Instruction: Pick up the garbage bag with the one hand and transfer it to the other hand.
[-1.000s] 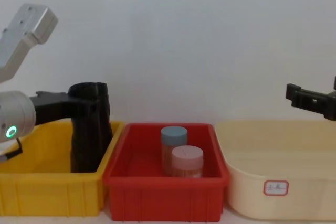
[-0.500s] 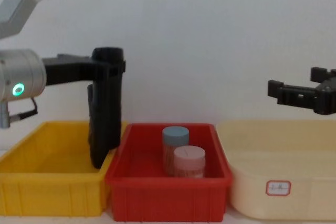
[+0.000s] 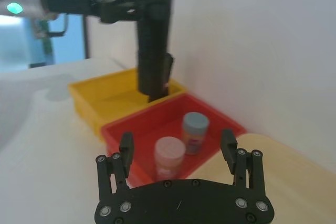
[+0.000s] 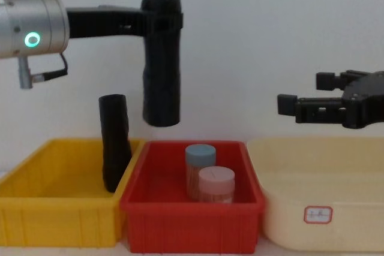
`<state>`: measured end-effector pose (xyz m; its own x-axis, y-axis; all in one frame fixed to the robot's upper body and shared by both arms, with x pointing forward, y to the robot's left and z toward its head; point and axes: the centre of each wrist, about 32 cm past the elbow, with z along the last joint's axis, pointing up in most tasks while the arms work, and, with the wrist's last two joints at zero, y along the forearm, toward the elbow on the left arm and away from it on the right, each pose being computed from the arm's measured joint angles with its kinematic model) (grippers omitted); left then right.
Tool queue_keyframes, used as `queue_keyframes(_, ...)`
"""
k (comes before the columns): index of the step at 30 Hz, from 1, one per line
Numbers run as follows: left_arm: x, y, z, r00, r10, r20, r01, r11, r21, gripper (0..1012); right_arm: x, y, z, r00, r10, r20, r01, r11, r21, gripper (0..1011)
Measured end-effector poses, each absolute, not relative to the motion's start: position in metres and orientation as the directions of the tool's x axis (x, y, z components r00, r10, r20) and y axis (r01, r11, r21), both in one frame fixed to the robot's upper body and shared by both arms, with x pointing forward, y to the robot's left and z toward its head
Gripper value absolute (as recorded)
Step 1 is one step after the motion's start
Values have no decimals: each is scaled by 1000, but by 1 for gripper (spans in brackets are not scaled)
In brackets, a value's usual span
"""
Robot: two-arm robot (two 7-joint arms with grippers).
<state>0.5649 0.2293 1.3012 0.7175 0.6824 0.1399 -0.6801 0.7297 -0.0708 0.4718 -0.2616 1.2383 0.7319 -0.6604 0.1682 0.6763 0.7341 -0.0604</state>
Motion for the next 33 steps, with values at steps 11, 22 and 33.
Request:
queue_keyframes(11, 569, 221, 1322, 823, 547, 153, -539, 837, -93, 375, 489, -261, 1255, 844, -509, 172, 530, 839, -118, 1001)
queue_keyframes(22, 574, 209, 1331, 905, 392, 164, -384, 920, -81, 375, 504, -260, 1267, 901, -402, 165, 427, 890, -161, 1001)
queue_keyframes(33, 574, 202, 1334, 939, 302, 168, -294, 953, -68, 375, 514, -265, 1277, 903, -392, 177, 423, 883, -204, 1001)
